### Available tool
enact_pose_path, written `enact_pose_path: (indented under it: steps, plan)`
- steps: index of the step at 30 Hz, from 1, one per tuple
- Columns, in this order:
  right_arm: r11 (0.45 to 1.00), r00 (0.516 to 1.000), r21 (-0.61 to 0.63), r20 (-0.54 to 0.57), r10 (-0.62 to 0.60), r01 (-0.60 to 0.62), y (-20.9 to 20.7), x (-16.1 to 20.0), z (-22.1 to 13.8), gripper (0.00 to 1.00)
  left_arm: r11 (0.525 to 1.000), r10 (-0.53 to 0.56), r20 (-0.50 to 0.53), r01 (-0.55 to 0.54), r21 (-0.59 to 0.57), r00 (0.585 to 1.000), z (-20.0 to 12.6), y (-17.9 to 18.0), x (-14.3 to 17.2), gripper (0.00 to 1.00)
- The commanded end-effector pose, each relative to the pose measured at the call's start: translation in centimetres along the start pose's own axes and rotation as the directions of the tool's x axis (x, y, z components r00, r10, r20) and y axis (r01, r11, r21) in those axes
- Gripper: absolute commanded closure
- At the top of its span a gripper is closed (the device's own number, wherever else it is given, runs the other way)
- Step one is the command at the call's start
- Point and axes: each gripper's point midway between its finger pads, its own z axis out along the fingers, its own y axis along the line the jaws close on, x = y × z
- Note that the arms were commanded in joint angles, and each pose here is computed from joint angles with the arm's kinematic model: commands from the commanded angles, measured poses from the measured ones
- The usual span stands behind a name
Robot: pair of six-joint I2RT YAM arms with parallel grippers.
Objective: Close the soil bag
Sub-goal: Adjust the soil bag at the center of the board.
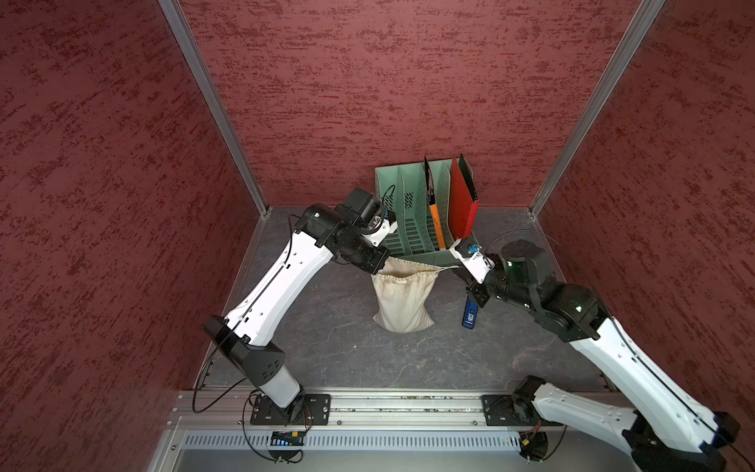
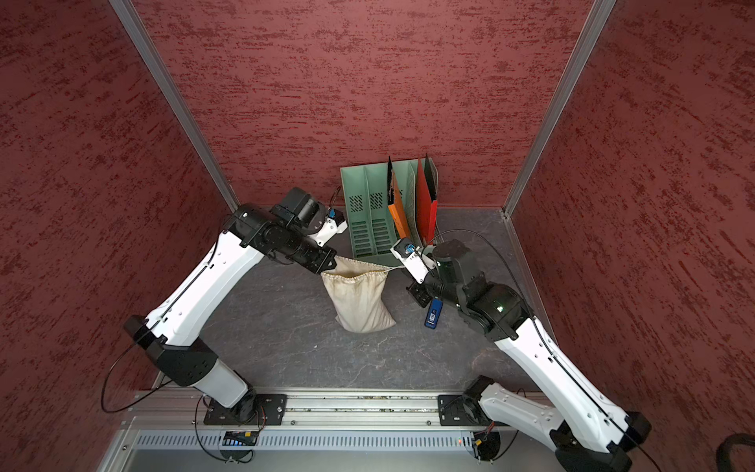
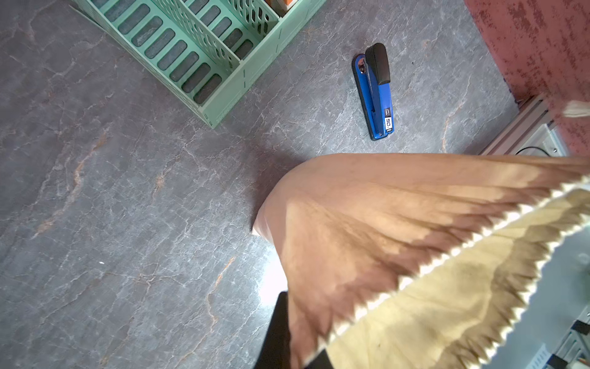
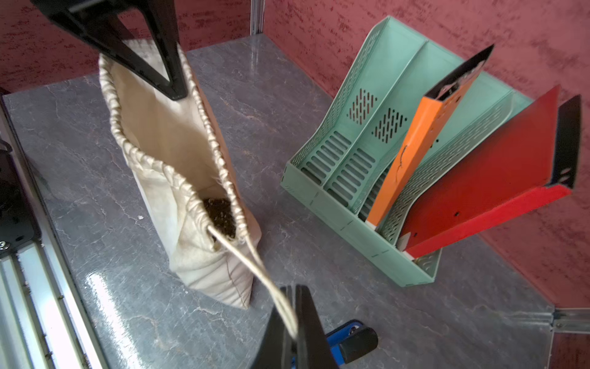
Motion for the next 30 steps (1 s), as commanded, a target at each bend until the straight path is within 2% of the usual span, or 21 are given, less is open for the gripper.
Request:
enact_pose_path:
  steps: [1, 5, 10, 12, 15, 18, 20, 27, 30]
  plan:
    - [0.995, 0.992, 0.085, 0.109, -0.066, 0.056, -1.8, -3.2, -1.9, 1.0, 0.996, -0.088, 0.041, 0.088, -0.001, 0.995, -0.9, 0.3, -0.7, 1.0]
    - [0.994, 0.989, 0.089, 0.128, -0.078, 0.067, -1.9, -3.9, -1.6, 1.0, 0.99, -0.139, 0.05, 0.137, 0.032, 0.989, -0.3, -0.3, -0.9, 1.0]
    - [0.992, 0.984, 0.087, 0.143, -0.105, 0.093, -1.9, -4.7, -1.3, 1.0, 0.99, -0.139, 0.055, 0.137, 0.042, 0.989, 0.3, -0.8, -1.0, 1.0]
    - [0.992, 0.983, 0.078, 0.145, -0.11, 0.099, -1.8, -4.9, -1.1, 1.0, 0.989, -0.142, 0.053, 0.139, 0.042, 0.989, 0.5, -0.8, -1.2, 0.93]
    - [0.992, 0.983, 0.062, 0.144, -0.115, 0.107, -1.5, -4.9, -0.6, 1.0, 0.989, -0.143, 0.037, 0.142, 0.036, 0.989, 1.0, -0.6, -1.2, 0.88]
    - [0.994, 0.983, 0.044, 0.152, -0.108, 0.103, -1.2, -5.1, -0.5, 1.0, 0.99, -0.141, 0.022, 0.14, 0.028, 0.99, 1.5, -0.4, -1.3, 0.75]
    - [0.994, 0.982, 0.038, 0.156, -0.11, 0.106, -1.1, -5.2, -0.4, 1.0, 0.99, -0.137, 0.018, 0.136, 0.026, 0.99, 1.6, -0.4, -1.4, 0.72]
    - [0.993, 0.98, 0.039, 0.161, -0.12, 0.115, -1.2, -5.5, -0.7, 1.0, 0.991, -0.133, 0.016, 0.132, 0.011, 0.991, 1.3, 0.1, -1.9, 0.72]
    - [0.992, 0.979, 0.046, 0.163, -0.121, 0.114, -1.3, -5.5, -1.0, 1.0, 0.991, -0.133, 0.018, 0.133, 0.009, 0.991, 1.0, 0.3, -1.8, 0.79]
